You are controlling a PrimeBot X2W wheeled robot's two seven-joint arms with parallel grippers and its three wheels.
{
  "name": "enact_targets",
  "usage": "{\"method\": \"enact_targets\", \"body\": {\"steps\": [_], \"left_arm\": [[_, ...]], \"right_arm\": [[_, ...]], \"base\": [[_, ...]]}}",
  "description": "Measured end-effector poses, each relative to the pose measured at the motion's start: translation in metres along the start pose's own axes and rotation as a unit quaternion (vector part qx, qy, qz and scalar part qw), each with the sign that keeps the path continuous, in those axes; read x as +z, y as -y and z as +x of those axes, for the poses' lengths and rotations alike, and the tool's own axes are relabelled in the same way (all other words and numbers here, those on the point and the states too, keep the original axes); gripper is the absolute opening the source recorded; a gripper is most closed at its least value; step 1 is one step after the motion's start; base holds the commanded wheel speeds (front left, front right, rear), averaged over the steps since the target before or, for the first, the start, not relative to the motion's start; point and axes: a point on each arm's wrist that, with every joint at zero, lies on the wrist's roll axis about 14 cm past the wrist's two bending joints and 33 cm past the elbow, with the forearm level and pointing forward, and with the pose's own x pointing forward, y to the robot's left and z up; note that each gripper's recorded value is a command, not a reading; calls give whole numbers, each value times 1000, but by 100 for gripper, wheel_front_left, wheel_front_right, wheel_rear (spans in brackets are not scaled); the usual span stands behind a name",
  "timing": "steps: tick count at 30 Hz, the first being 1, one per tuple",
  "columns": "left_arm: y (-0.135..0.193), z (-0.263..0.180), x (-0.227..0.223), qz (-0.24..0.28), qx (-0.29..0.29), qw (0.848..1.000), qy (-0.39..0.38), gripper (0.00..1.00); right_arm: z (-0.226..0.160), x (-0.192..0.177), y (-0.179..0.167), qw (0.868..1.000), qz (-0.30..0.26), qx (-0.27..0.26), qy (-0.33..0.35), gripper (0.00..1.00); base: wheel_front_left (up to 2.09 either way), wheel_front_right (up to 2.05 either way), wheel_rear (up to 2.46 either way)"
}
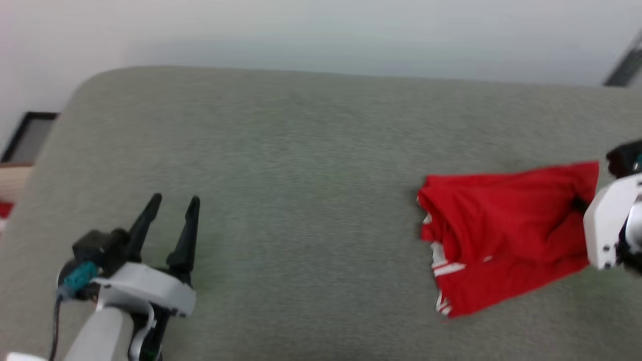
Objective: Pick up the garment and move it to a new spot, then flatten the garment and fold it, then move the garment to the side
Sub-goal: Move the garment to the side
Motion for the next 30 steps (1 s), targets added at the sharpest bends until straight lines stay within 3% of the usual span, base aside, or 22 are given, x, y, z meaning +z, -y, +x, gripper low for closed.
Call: {"method": "enact_targets", "body": {"steps": [8,18,30], "left_arm": [[66,55,-5,3,-102,995,1,100],[156,108,-28,-2,-228,974,-12,100],[199,139,-76,-21,-286,957,-50,100]], "right_arm": [[-30,7,68,996,0,-82,24,0],[-63,-11,153,982,-11,-186,22,0],[-74,-36,227,958,-73,-276,-11,0]], "base": [[0,0,0],[0,0,0],[0,0,0]]}}
